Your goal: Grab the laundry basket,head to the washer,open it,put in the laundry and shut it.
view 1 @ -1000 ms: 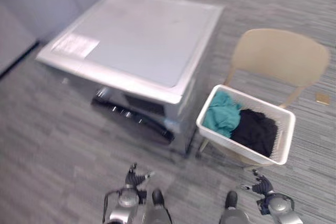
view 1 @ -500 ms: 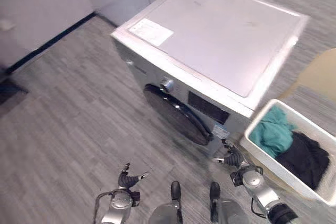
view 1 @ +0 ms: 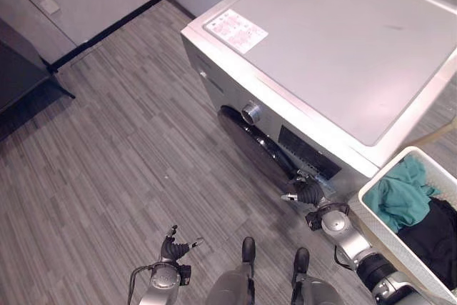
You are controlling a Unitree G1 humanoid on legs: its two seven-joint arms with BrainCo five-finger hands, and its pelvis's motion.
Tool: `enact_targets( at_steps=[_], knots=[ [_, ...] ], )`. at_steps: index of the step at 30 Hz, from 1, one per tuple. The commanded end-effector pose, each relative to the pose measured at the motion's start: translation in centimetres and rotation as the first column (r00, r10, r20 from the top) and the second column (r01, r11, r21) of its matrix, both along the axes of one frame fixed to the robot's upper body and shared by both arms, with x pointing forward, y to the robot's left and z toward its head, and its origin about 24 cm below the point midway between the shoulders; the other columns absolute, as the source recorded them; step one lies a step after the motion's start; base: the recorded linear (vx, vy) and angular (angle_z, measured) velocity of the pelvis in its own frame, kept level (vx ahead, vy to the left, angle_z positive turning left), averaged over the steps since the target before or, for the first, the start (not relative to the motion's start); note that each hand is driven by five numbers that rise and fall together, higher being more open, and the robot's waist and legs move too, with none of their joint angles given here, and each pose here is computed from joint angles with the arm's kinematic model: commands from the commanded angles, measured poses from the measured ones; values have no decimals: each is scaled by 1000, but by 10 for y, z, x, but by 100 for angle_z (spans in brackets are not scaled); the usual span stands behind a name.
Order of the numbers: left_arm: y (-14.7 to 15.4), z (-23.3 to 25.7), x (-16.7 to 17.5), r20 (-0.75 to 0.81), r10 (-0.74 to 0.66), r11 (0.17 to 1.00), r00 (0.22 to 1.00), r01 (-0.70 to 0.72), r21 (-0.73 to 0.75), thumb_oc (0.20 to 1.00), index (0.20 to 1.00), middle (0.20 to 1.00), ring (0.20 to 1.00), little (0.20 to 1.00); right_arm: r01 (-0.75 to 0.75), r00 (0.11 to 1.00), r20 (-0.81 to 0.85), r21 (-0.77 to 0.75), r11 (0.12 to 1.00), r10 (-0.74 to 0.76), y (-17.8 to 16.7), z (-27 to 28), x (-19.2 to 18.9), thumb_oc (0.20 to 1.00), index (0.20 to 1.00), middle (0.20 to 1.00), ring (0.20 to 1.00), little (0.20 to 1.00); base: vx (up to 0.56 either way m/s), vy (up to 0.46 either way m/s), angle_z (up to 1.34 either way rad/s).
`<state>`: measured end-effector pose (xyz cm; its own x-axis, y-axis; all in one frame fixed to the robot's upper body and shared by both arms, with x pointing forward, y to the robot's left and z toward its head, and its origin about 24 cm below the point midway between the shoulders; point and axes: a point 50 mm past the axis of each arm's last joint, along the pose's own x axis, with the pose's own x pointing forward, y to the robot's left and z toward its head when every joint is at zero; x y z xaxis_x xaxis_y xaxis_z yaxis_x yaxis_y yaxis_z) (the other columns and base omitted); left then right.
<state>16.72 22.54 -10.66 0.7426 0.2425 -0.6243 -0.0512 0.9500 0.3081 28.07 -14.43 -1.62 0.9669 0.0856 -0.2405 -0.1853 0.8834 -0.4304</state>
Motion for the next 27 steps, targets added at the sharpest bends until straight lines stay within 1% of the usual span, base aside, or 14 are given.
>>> enact_targets(
  at_steps=[1, 7, 9, 11, 12, 13, 14, 15, 17, 19, 21, 23, 24, 27],
  knots=[
    [8, 15, 22, 89, -27, 998, 996, 22, 55, 1000, 1000, 1000, 1000, 1000, 26, 984, 175, 72, 997, -38, 2, 41, 27, 1000, 1000, 1000, 1000, 1000, -59, 14, 11],
    [6, 24, 40, 124, -59, 997, 991, 51, 66, 1000, 1000, 1000, 1000, 1000, -195, 974, 139, 114, 974, 179, 56, 47, 35, 1000, 1000, 1000, 1000, 1000, -90, 23, -6],
    [9, 26, 44, 135, -47, 997, 990, 39, 63, 1000, 1000, 1000, 1000, 1000, -356, 930, 151, 132, 925, 336, 99, 60, 36, 1000, 1000, 1000, 1000, 1000, -66, -11, -9],
    [10, 26, 44, 135, -41, 998, 990, 33, 62, 1000, 1000, 1000, 1000, 1000, -405, 910, 153, 140, 903, 385, 112, 64, 35, 1000, 1000, 1000, 1000, 1000, -33, -25, 4],
    [13, 24, 43, 124, -33, 998, 992, 26, 61, 1000, 1000, 1000, 1000, 1000, -485, 873, 161, 180, 856, 460, 136, 72, 31, 1000, 1000, 1000, 1000, 1000, -18, -14, 18],
    [13, 24, 43, 124, -33, 998, 992, 26, 61, 1000, 1000, 1000, 1000, 1000, -485, 873, 161, 180, 856, 460, 136, 72, 31, 1000, 1000, 1000, 1000, 1000, -24, -46, 23],
    [17, 23, 42, 108, -29, 997, 994, 21, 68, 1000, 1000, 1000, 1000, 1000, -579, 815, 192, 241, 779, 547, 166, 87, 24, 1000, 1000, 1000, 1000, 1000, -15, -28, 22],
    [17, 23, 42, 108, -29, 997, 994, 21, 68, 1000, 1000, 1000, 1000, 1000, -579, 815, 193, 241, 779, 547, 166, 88, 24, 1000, 1000, 1000, 1000, 1000, -15, -64, 12],
    [20, 21, 41, 100, -10, 998, 995, 3, 70, 1000, 1000, 1000, 1000, 1000, -665, 746, 268, 260, 700, 610, 190, 111, 17, 1000, 1000, 1000, 1000, 1000, 8, -72, 47],
    [20, 19, 41, 93, 6, 998, 996, -12, 62, 1000, 1000, 1000, 1000, 1000, -776, 624, 400, 215, 593, 671, 216, 150, 4, 1000, 1000, 1000, 1000, 1000, 33, -96, 62],
    [20, 22, 43, 111, 10, 998, 994, -16, 58, 1000, 1000, 1000, 1000, 1000, -825, 543, 516, 179, 536, 662, 227, 180, -6, 1000, 1000, 1000, 1000, 1000, 50, -77, 71],
    [22, 26, 43, 144, 19, 999, 989, -25, 39, 1000, 1000, 1000, 1000, 1000, -816, 528, 585, 149, 558, 616, 221, 199, -2, 1000, 1000, 1000, 1000, 1000, 72, -50, 93],
    [24, 28, 41, 153, 20, 999, 988, -25, 33, 1000, 1000, 1000, 1000, 1000, -772, 573, 578, 144, 619, 580, 208, 196, 11, 1000, 1000, 1000, 1000, 1000, 56, -16, 85],
    [26, 29, 39, 147, 8, 999, 989, -15, 42, 1000, 1000, 1000, 1000, 1000, -715, 637, 537, 143, 684, 553, 191, 183, 23, 1000, 1000, 1000, 1000, 1000, 6, 20, 36]
  ],
)
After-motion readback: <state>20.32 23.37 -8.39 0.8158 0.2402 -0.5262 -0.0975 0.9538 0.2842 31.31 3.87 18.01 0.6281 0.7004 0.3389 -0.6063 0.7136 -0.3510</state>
